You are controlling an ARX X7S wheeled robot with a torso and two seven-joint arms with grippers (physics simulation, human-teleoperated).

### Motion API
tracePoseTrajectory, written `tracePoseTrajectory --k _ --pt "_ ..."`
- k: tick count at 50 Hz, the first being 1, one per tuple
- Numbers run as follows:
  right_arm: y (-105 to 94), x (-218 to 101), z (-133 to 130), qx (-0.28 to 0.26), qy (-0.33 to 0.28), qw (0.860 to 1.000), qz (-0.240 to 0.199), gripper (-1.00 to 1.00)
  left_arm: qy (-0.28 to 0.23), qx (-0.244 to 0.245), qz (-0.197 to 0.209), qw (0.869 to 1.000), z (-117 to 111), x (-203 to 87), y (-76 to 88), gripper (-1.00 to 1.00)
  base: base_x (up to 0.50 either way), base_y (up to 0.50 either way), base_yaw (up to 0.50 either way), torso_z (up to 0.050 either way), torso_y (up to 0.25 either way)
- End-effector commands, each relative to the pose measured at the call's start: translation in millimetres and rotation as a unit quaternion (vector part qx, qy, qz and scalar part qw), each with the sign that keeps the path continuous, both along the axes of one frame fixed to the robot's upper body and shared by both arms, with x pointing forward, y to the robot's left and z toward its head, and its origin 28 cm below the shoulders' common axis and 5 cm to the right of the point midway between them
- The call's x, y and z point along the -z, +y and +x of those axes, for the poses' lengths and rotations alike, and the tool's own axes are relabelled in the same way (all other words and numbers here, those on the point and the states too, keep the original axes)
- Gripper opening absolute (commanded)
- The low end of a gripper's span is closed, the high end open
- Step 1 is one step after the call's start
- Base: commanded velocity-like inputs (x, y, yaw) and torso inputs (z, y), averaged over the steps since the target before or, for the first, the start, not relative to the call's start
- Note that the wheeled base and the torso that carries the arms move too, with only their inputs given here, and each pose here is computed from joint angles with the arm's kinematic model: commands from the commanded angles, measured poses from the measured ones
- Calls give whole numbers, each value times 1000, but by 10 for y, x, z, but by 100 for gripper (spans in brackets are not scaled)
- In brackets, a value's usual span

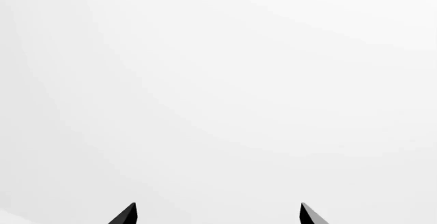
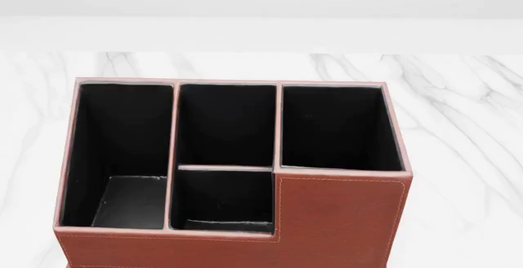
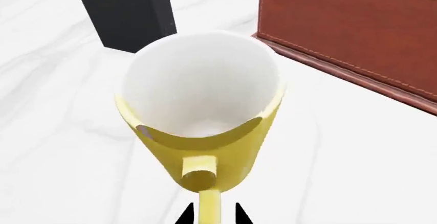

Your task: Pick up the yellow and white mug and place it to the right of the caddy.

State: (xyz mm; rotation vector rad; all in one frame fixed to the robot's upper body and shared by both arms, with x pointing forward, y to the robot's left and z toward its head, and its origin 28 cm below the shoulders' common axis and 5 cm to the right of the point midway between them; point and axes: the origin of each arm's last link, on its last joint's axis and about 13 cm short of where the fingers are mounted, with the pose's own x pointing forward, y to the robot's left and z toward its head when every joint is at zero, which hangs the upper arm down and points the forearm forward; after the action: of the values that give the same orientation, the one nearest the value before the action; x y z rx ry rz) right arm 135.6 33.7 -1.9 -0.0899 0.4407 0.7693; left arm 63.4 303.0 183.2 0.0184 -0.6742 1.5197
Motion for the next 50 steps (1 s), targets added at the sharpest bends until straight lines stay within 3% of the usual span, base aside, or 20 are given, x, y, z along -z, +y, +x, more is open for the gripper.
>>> tracePoseTrajectory --k 1,11,24,50 --pt "-10 12 21 6 0 1000 -5 -100 0 1 0 1000 6 1 -1 100 0 0 0 0 0" --pt "-15 -80 10 -1 -21 1000 -1 -100 0 1 0 1000 6 -2 2 100 0 0 0 0 0" --pt "-58 -733 -177 -11 -137 989 45 -100 1 2 0 1000 3 4 -6 100 0 0 0 0 0" --pt "-174 -1192 -239 8 -199 975 96 -100 1 4 1 1000 13 0 -3 100 0 0 0 0 0"
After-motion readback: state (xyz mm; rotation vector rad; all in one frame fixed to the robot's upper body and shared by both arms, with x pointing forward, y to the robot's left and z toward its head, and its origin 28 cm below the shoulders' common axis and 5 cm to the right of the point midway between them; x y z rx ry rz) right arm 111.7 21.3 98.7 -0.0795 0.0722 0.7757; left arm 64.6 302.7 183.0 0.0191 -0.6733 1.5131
